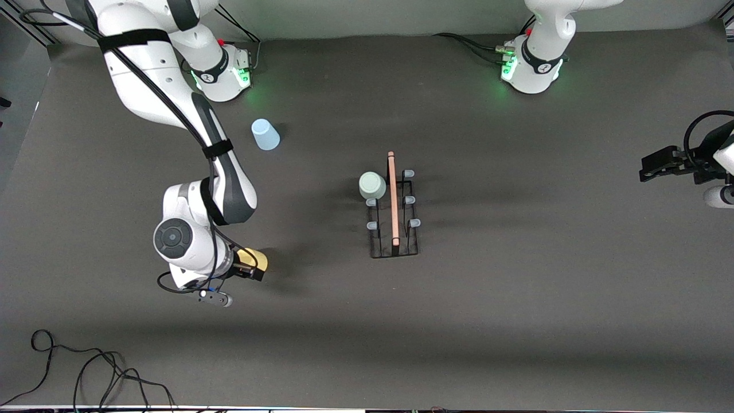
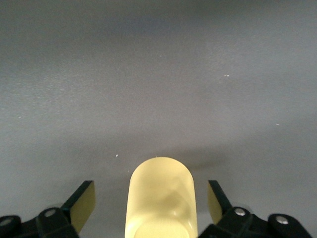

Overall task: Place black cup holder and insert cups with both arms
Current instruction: 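Release the green cup and move the right gripper to the yellow cup, then grasp the yellow cup with the right gripper and lift it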

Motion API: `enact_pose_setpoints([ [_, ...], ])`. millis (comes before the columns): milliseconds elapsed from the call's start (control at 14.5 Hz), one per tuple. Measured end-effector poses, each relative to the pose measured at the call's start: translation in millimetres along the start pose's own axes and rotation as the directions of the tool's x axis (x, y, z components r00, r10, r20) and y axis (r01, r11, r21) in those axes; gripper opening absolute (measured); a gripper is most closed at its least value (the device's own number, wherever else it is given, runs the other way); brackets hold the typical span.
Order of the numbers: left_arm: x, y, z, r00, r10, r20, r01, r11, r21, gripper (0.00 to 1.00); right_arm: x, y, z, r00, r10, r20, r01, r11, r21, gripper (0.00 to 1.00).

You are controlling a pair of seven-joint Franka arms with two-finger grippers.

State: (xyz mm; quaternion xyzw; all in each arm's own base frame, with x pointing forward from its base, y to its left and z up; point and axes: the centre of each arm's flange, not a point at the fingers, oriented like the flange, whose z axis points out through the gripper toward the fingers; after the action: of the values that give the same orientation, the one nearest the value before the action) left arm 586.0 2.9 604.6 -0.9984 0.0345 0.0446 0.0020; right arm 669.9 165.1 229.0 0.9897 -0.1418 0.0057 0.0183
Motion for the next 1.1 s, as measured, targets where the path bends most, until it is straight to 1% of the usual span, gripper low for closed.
enact_pose_setpoints([
  [276, 0, 0, 0, 1.000, 0.000, 0.000, 0.000, 1.000, 0.000, 0.99, -6, 5, 12, 1.000, -0.015, 0.019, 0.015, 1.000, -0.007, 1.00],
  [552, 1, 0, 1, 1.000, 0.000, 0.002, 0.000, 1.000, 0.000, 0.98, -16, 6, 18, 0.998, -0.023, 0.063, 0.025, 0.999, -0.022, 1.00],
  [621, 1, 0, 1, 1.000, 0.000, 0.002, 0.000, 1.000, 0.000, 0.98, -18, 4, 16, 0.997, -0.026, 0.068, 0.028, 0.999, -0.022, 0.97],
  [691, 1, 0, 1, 1.000, 0.000, 0.002, 0.000, 1.000, 0.000, 0.99, -19, 3, 14, 0.997, -0.029, 0.068, 0.030, 0.999, -0.020, 0.88],
  [760, 1, 0, 2, 1.000, 0.000, 0.003, 0.000, 1.000, 0.000, 0.99, -19, 3, 12, 0.997, -0.029, 0.066, 0.030, 0.999, -0.017, 0.75],
  [829, 1, 0, 2, 1.000, 0.000, 0.003, 0.000, 1.000, 0.000, 0.99, -19, 3, 10, 0.997, -0.028, 0.065, 0.030, 0.999, -0.015, 0.67],
  [1105, 1, 0, 2, 1.000, 0.000, 0.003, 0.000, 1.000, 0.000, 1.00, -18, 2, -6, 0.998, -0.032, 0.055, 0.032, 1.000, 0.002, 0.67],
])
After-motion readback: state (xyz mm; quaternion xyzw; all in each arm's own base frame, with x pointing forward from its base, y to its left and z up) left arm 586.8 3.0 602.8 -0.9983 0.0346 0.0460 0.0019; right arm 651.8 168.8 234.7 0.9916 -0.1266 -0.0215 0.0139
